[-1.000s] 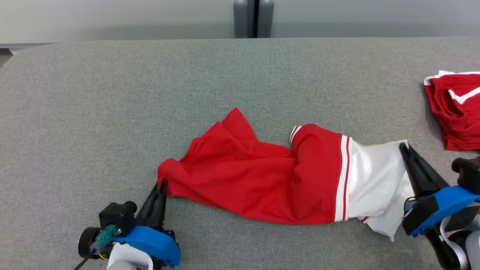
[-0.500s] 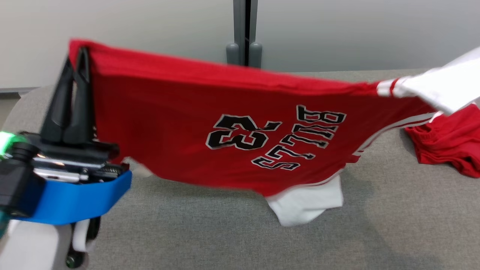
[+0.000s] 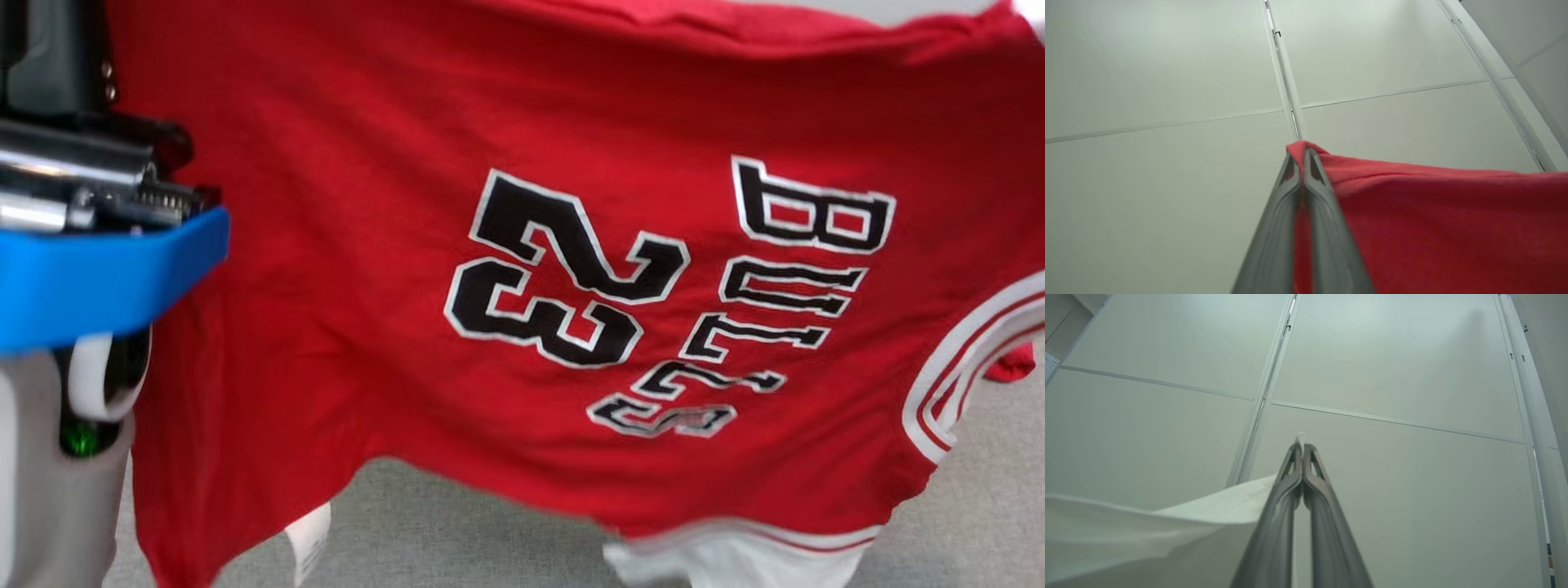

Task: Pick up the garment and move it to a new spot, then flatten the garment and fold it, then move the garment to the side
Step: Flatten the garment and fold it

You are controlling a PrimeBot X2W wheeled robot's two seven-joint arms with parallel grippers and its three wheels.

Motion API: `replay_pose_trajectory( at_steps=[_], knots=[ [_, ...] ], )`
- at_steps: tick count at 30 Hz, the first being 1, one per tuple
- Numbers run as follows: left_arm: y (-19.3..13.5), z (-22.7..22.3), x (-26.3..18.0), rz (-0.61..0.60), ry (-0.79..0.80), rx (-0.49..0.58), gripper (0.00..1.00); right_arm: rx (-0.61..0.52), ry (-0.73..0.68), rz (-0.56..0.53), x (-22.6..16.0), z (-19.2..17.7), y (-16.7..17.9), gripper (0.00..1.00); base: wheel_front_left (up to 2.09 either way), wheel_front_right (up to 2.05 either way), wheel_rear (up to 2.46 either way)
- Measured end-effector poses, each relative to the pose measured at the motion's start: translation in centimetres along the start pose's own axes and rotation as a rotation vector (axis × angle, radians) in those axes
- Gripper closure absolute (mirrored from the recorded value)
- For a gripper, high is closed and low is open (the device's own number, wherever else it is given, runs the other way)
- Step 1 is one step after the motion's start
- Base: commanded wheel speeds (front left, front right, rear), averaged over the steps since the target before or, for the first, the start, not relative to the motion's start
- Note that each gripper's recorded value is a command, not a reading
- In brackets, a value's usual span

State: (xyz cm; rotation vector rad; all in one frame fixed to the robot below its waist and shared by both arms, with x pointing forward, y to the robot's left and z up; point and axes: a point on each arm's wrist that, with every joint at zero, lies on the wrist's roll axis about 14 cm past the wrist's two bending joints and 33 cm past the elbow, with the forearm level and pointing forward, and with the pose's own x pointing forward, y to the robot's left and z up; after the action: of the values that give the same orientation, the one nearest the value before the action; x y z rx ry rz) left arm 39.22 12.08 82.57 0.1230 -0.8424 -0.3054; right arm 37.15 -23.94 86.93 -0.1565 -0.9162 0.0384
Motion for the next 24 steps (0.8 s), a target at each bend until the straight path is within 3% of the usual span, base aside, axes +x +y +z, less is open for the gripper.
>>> replay_pose_trajectory(
  at_steps=[9,17,24],
  knots=[
    [1.3,-12.0,3.6,0.053,0.193,-0.16,1.0,0.128,0.147,0.038,4.4,-10.4,2.0,1.0,0.0,0.0,0.0],
    [5.9,-19.8,5.4,0.186,0.304,-0.168,1.0,0.231,0.175,0.047,8.6,-16.0,5.4,1.0,0.0,0.0,0.0],
    [2.9,-32.4,-3.4,0.235,0.732,-0.268,1.0,0.334,0.498,0.047,2.4,-26.7,10.1,1.0,0.0,0.0,0.0]
  ],
)
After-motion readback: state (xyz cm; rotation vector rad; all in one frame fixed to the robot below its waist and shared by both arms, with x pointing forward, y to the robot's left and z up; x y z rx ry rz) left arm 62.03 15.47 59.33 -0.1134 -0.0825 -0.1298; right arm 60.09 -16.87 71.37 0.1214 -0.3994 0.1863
